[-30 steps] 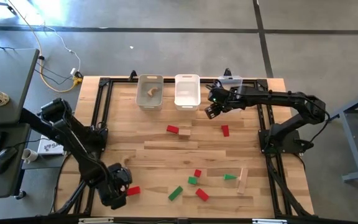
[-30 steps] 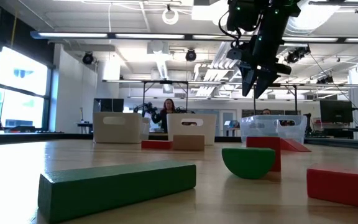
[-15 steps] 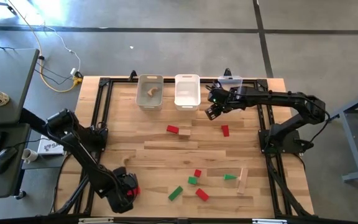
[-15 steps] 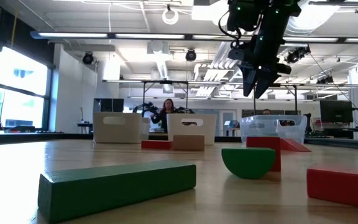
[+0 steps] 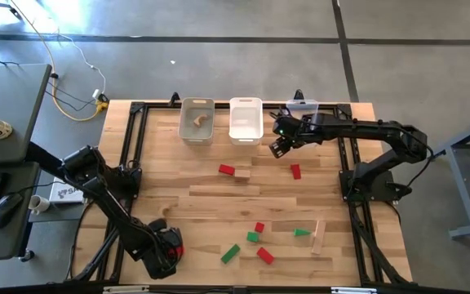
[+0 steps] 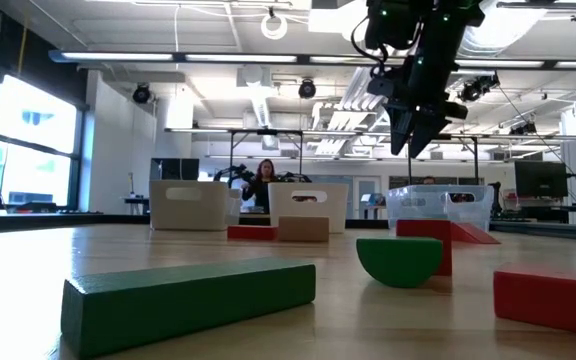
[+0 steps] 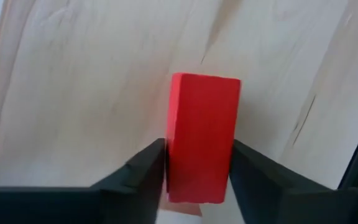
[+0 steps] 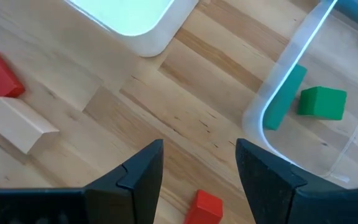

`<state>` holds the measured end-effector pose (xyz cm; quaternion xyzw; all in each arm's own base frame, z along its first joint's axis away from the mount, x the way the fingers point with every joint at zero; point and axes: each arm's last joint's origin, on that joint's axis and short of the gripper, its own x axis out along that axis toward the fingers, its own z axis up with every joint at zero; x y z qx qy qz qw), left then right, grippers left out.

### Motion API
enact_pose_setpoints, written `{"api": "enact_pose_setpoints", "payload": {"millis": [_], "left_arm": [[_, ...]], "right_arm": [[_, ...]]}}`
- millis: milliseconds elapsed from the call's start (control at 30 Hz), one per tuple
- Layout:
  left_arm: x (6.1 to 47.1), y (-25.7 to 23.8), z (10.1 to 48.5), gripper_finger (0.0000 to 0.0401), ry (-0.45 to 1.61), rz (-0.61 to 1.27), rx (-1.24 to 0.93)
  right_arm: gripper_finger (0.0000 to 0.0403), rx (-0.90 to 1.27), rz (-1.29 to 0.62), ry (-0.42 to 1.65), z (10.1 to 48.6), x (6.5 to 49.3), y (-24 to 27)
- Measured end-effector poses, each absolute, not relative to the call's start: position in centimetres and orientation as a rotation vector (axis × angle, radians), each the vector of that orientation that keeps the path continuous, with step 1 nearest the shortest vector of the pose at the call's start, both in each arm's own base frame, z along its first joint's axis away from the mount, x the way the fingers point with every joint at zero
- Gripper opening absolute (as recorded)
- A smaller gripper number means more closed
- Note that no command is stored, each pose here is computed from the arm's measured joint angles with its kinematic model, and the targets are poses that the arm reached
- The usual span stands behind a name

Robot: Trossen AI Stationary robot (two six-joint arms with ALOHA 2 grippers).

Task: Sort & place blocks by color
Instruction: Put the red block into the white bin

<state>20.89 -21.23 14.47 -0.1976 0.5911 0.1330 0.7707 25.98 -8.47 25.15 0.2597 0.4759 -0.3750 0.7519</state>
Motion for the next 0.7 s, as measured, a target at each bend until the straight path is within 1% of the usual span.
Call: {"api": "enact_pose_setpoints", "payload": {"millis": [100,233,400,533,700], "left_arm": [[21.1,-21.1,14.5,0.0102,1.279,0.271,-0.406],[21.4,-20.7,14.5,0.01,1.284,0.26,-0.392],[22.3,-20.3,14.6,0.01,1.26,0.258,-0.427],[23.3,-20.0,14.8,0.01,1.218,0.222,-0.454],[24.5,-19.1,15.0,0.01,1.18,0.219,-0.488]], "right_arm": [[0.0188,0.557,-0.806,1.042,25.2,26.1,-8.1],[0.0188,0.544,-0.79,1.045,25.2,26.3,-7.5],[0.0188,0.517,-0.741,1.056,25.2,26.6,-6.6],[0.0188,0.501,-0.574,1.06,25.3,27.3,-5.3],[0.0188,0.51,-0.357,1.005,25.7,28.5,-3.4]]}}
